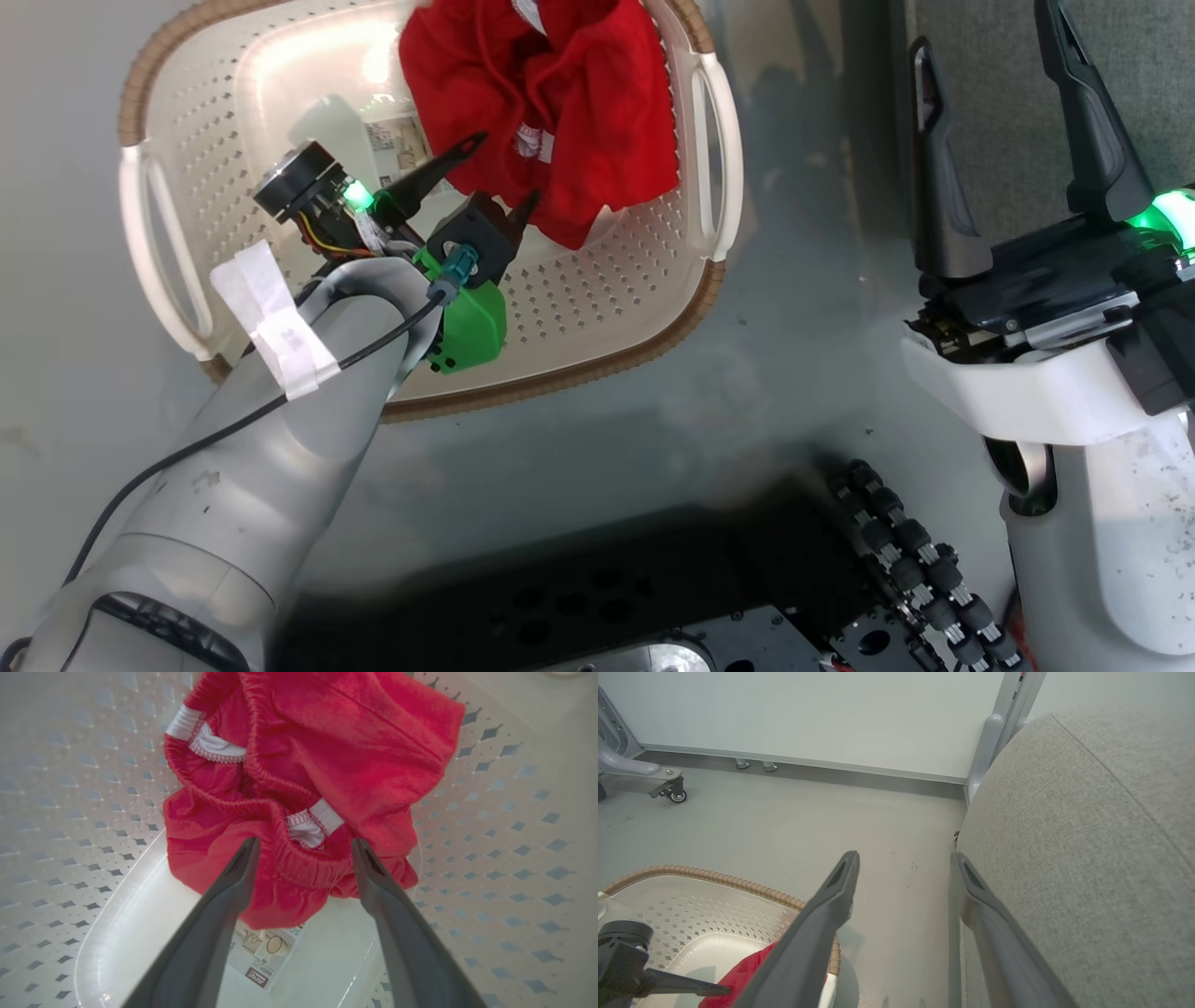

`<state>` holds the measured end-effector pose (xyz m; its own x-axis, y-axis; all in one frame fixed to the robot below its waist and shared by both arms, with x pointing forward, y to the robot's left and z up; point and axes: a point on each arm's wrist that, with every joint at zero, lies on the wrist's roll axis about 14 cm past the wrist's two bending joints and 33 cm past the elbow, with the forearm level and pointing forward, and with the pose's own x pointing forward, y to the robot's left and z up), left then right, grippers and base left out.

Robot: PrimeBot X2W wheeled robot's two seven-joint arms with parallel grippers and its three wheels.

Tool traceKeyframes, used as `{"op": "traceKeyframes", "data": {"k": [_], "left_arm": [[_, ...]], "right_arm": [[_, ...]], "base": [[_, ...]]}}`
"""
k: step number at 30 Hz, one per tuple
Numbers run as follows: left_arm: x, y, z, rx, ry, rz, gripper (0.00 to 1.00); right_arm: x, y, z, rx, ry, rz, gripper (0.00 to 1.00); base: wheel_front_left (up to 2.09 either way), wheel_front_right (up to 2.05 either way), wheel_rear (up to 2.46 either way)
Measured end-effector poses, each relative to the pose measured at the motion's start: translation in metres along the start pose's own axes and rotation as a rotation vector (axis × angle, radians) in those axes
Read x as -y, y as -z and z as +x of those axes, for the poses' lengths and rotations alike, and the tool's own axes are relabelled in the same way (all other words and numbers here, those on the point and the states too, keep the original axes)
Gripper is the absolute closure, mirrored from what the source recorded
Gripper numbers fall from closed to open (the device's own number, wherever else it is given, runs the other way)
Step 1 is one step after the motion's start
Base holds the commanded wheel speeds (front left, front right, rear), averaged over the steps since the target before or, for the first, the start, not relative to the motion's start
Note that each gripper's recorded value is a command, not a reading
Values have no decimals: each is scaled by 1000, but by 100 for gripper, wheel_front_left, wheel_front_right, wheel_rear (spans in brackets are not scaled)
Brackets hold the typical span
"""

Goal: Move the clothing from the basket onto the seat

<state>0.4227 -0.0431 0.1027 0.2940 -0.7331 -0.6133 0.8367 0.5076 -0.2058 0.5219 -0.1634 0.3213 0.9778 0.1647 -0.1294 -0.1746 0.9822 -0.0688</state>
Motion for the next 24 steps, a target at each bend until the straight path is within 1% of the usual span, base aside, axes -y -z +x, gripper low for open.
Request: {"op": "traceKeyframes", "data": {"k": [6,14,24], "left_arm": [[4,9,12,-14,15,7,0],[-10,24,14,-74,-63,29,0],[-22,43,11,-153,-106,31,0]], "right_arm": [[2,6,-2,-16,0,-11,0],[0,7,-7,-27,-5,-25,0],[-2,4,-10,-25,-12,-42,0]], "base": [[0,0,0],[0,0,0],[0,0,0]]}}
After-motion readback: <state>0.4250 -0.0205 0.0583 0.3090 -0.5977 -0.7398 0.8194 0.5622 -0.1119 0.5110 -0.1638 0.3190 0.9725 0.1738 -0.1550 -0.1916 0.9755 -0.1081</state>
